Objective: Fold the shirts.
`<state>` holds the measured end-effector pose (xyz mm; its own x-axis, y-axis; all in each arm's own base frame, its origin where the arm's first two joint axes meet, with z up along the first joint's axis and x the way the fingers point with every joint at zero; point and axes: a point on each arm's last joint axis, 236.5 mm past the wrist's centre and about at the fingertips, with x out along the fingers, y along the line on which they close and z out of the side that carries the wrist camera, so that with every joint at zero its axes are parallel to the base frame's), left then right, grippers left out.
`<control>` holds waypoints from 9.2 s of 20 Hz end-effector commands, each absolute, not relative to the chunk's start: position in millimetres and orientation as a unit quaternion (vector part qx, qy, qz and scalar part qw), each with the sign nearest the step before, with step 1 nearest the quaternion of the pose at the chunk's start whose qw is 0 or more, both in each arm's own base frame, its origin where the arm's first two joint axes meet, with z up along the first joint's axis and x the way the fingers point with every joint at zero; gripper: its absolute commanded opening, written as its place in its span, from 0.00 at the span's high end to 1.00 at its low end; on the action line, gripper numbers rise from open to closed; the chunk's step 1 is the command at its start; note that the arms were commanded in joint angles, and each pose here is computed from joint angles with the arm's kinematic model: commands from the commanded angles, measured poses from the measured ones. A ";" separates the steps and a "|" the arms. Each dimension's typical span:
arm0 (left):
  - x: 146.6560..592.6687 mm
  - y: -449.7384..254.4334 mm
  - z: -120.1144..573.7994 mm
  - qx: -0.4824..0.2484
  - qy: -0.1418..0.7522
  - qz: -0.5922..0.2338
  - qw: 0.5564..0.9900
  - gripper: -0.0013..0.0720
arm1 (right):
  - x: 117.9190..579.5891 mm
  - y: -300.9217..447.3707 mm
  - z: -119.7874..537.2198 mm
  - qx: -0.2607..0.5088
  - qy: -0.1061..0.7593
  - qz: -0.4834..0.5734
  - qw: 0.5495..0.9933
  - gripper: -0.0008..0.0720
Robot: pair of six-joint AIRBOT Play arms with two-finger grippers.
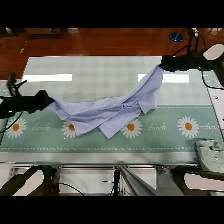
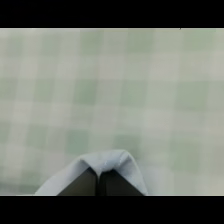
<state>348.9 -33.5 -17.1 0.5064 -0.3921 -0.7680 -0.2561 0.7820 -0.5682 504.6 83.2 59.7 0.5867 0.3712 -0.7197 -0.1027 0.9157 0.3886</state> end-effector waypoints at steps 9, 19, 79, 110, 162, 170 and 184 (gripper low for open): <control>302.3 20.7 -5.6 -0.359 0.581 -0.032 0.730 0.24 | 495.3 85.9 32.7 0.137 0.473 0.148 0.858 0.94; 215.4 -75.2 -26.0 -0.331 0.669 -0.135 0.651 0.01 | 483.9 73.4 20.8 0.087 0.498 0.144 0.851 0.94; 122.5 -127.2 554.9 -0.065 -0.084 -0.270 0.957 0.95 | 182.0 38.9 575.5 0.019 -0.116 0.076 0.990 0.94; 463.7 -55.8 42.5 -0.247 0.488 -0.144 0.824 0.95 | 544.8 7.4 81.3 0.085 0.475 0.069 0.873 0.94; 181.7 -34.0 -111.7 -0.339 0.734 -0.104 0.579 0.24 | 300.6 -55.8 -27.7 0.313 0.638 0.070 0.700 0.40; 195.1 -68.6 -127.5 -0.330 0.742 -0.119 0.571 0.95 | 297.8 -54.4 -23.7 0.311 0.639 0.072 0.700 0.39; 192.6 -70.3 -125.7 -0.330 0.745 -0.125 0.566 0.95 | 254.1 -25.5 -86.2 0.351 0.669 0.058 0.653 0.29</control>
<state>186.0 -74.8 -120.7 -0.1679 -0.6523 -0.7391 -0.3572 0.7391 -0.5712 256.2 -30.2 -75.8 0.0827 0.5418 -0.8364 0.3713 0.7621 0.5304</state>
